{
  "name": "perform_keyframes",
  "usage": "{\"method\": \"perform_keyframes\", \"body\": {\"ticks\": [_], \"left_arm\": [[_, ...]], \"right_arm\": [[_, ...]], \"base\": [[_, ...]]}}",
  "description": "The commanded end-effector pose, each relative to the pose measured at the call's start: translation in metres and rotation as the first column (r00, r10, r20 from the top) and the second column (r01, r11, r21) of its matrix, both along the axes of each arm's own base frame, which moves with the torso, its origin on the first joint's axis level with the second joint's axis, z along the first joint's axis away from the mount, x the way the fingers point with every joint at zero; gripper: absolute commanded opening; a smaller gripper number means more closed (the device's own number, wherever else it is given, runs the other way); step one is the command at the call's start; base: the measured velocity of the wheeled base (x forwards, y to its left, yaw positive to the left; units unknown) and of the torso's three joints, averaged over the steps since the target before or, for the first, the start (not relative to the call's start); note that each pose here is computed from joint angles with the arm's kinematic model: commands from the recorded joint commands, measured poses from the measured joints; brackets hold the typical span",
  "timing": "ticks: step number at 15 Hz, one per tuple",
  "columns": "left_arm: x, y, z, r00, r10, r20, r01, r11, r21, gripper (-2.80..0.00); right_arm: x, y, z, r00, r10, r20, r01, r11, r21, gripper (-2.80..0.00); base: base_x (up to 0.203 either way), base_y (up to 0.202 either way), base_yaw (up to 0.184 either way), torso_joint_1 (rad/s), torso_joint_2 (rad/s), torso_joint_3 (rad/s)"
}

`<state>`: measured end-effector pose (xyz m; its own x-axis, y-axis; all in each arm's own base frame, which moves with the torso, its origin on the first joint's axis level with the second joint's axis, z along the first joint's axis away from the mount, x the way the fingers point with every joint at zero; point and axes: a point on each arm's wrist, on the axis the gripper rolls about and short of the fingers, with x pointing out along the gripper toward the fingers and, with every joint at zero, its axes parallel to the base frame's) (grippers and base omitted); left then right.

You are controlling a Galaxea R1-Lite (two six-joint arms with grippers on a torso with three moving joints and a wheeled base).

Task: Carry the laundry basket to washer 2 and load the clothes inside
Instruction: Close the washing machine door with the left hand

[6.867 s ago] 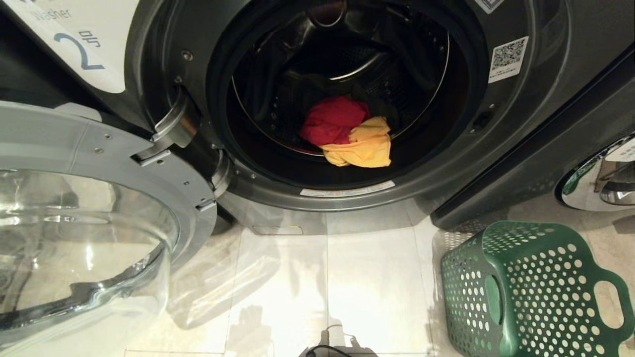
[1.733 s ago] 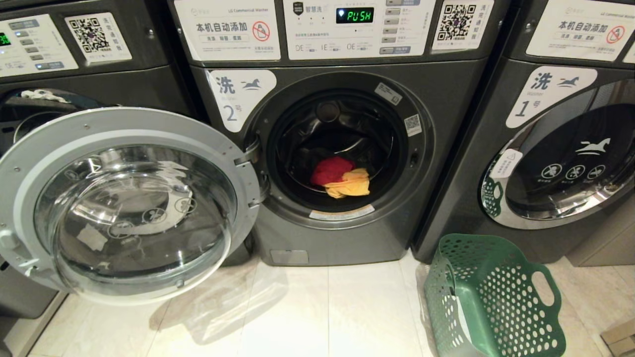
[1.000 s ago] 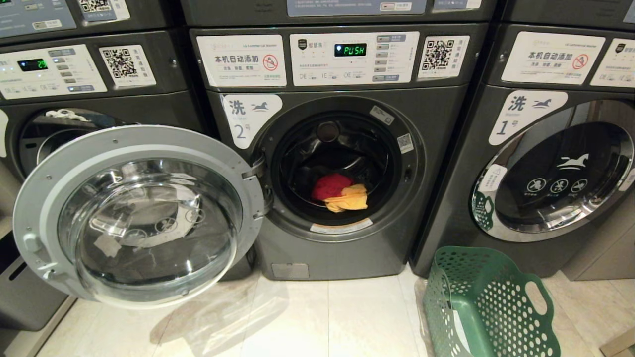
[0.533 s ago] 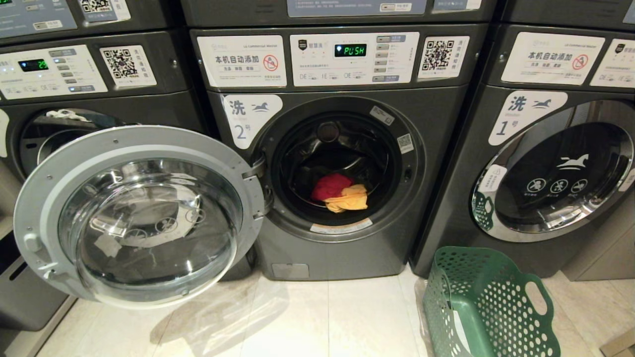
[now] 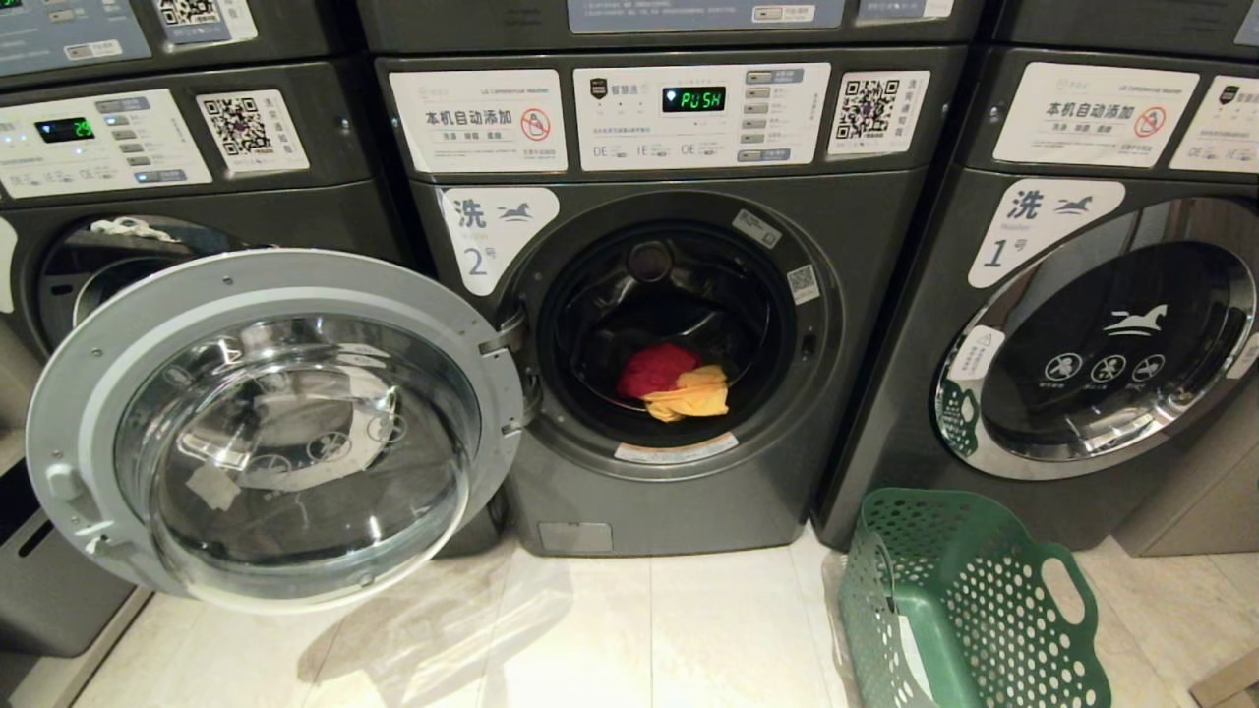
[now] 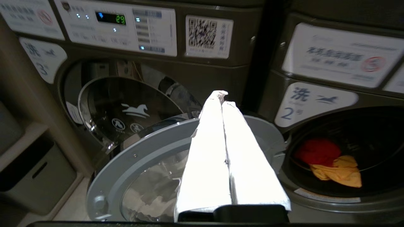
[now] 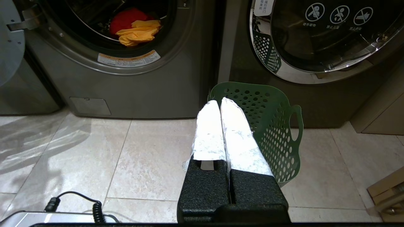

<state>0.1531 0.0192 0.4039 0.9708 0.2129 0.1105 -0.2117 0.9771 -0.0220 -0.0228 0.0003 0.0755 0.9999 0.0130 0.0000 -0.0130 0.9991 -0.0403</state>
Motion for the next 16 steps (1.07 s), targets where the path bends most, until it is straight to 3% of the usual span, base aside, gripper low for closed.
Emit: {"method": "perform_keyframes", "body": {"ticks": [1, 3, 5, 9, 11, 16], "left_arm": [[0.138, 0.058, -0.047, 0.971, 0.049, -0.234, -0.065, 0.996, -0.062, -2.80], [0.164, 0.115, -0.064, 0.963, 0.051, -0.266, -0.083, 0.990, -0.111, -2.80], [0.173, 0.154, -0.072, 0.960, 0.072, -0.270, -0.111, 0.985, -0.133, -2.80], [0.176, 0.173, -0.084, 0.925, 0.038, -0.379, -0.123, 0.972, -0.202, -2.80], [0.188, 0.182, -0.098, 0.923, -0.015, -0.385, -0.078, 0.971, -0.225, -2.80], [0.213, 0.198, -0.130, 0.917, -0.020, -0.400, -0.082, 0.968, -0.237, -2.80]], "right_arm": [[0.000, 0.000, 0.000, 1.000, -0.014, -0.002, 0.014, 1.000, 0.005, -2.80], [0.000, 0.000, 0.000, 1.000, -0.015, -0.002, 0.015, 1.000, 0.003, -2.80], [0.000, 0.000, 0.000, 1.000, -0.018, -0.002, 0.018, 1.000, 0.013, -2.80], [0.000, 0.000, 0.000, 1.000, -0.018, -0.002, 0.018, 1.000, 0.013, -2.80], [0.000, 0.000, 0.000, 1.000, -0.019, -0.001, 0.019, 1.000, 0.020, -2.80], [0.000, 0.000, 0.000, 1.000, -0.019, 0.000, 0.019, 1.000, 0.020, -2.80]], "base": [[0.000, 0.000, 0.000, 0.000, 0.00, 0.000], [0.000, 0.000, 0.000, 0.000, 0.00, 0.000], [0.000, 0.000, 0.000, 0.000, 0.00, 0.000], [0.000, 0.000, 0.000, 0.000, 0.00, 0.000], [0.000, 0.000, 0.000, 0.000, 0.00, 0.000], [0.000, 0.000, 0.000, 0.000, 0.00, 0.000]]}}
